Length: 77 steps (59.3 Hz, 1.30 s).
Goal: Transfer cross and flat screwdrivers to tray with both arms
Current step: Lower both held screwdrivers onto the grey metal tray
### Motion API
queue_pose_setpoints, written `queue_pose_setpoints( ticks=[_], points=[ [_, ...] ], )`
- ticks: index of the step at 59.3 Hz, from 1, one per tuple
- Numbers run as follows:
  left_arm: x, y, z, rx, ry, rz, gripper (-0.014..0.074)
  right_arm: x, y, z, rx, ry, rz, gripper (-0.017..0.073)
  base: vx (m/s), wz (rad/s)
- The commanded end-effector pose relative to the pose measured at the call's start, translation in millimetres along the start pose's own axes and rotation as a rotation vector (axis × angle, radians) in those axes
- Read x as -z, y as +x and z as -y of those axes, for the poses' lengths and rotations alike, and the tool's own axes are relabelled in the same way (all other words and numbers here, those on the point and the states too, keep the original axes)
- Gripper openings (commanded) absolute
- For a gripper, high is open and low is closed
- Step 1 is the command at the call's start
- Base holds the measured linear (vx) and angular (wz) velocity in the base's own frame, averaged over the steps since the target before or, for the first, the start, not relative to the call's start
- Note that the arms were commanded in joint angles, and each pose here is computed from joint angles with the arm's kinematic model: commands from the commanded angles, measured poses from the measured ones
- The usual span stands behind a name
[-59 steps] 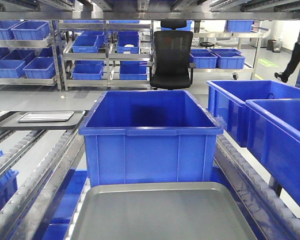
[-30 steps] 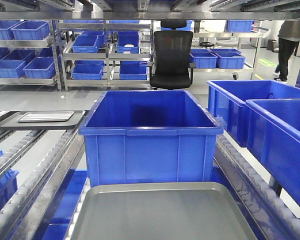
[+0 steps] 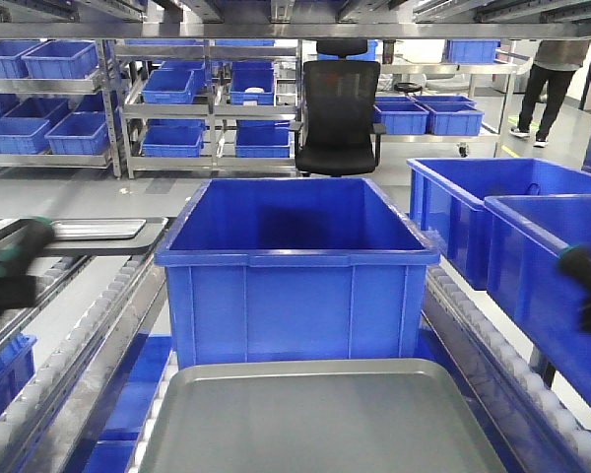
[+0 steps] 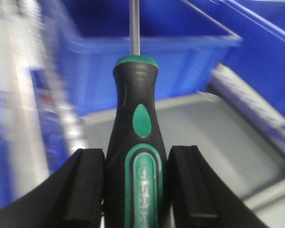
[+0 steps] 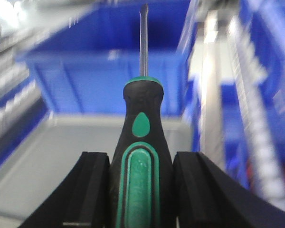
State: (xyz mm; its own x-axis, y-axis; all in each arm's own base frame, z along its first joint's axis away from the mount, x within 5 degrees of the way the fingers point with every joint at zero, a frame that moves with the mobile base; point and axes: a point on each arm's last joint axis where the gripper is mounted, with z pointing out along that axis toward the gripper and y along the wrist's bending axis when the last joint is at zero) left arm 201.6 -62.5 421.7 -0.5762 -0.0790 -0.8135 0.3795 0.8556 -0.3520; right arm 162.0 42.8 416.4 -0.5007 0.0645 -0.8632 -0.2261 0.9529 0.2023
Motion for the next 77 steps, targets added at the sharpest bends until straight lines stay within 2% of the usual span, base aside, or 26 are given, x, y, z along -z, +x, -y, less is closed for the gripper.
queue_pose_setpoints(
  ticks=[1, 6, 12, 27, 35, 50, 67, 77],
  points=[
    [-14.0, -15.6, 3.3, 0.052, 0.085, 0.08, 0.0003, -18.1, -12.6, -3.1, -0.013, -0.046, 0.031, -0.0008, 0.0, 0.0],
    [-38.5, -12.8, 0.2, 0.076, 0.101, 0.019, 0.0003, -45.2, -10.0, -1.9, -0.032, -0.069, -0.045, -0.0008, 0.0, 0.0],
    [-66.9, -1.5, 3.5, 0.106, 0.113, -0.019, 0.0003, -70.6, -6.8, -0.5, -0.064, -0.088, -0.106, -0.0008, 0.0, 0.0],
    [-120.2, 43.7, 11.8, 0.228, 0.084, -0.072, 0.0003, -120.7, 4.1, 3.1, -0.133, -0.119, -0.214, -0.0008, 0.0, 0.0],
    [-137.7, 52.7, 14.9, 0.281, 0.077, -0.109, 0.0003, -145.0, 8.5, -1.4, -0.131, -0.119, -0.211, -0.0008, 0.0, 0.0],
    [-163.9, 71.9, 12.6, 0.328, 0.059, -0.23, 0.0003, -177.5, 24.7, -14.5, -0.105, -0.136, -0.272, -0.0008, 0.0, 0.0],
    [-174.3, 80.2, 9.1, 0.324, 0.046, -0.28, 0.0011, -182.9, 27.7, -11.2, -0.076, -0.116, -0.286, -0.0005, 0.0, 0.0],
    [-174.3, 80.1, 9.1, 0.317, 0.047, -0.278, 0.0068, -182.8, 28.1, -11.3, -0.076, -0.117, -0.29, 0.0033, 0.0, 0.0]
  ],
)
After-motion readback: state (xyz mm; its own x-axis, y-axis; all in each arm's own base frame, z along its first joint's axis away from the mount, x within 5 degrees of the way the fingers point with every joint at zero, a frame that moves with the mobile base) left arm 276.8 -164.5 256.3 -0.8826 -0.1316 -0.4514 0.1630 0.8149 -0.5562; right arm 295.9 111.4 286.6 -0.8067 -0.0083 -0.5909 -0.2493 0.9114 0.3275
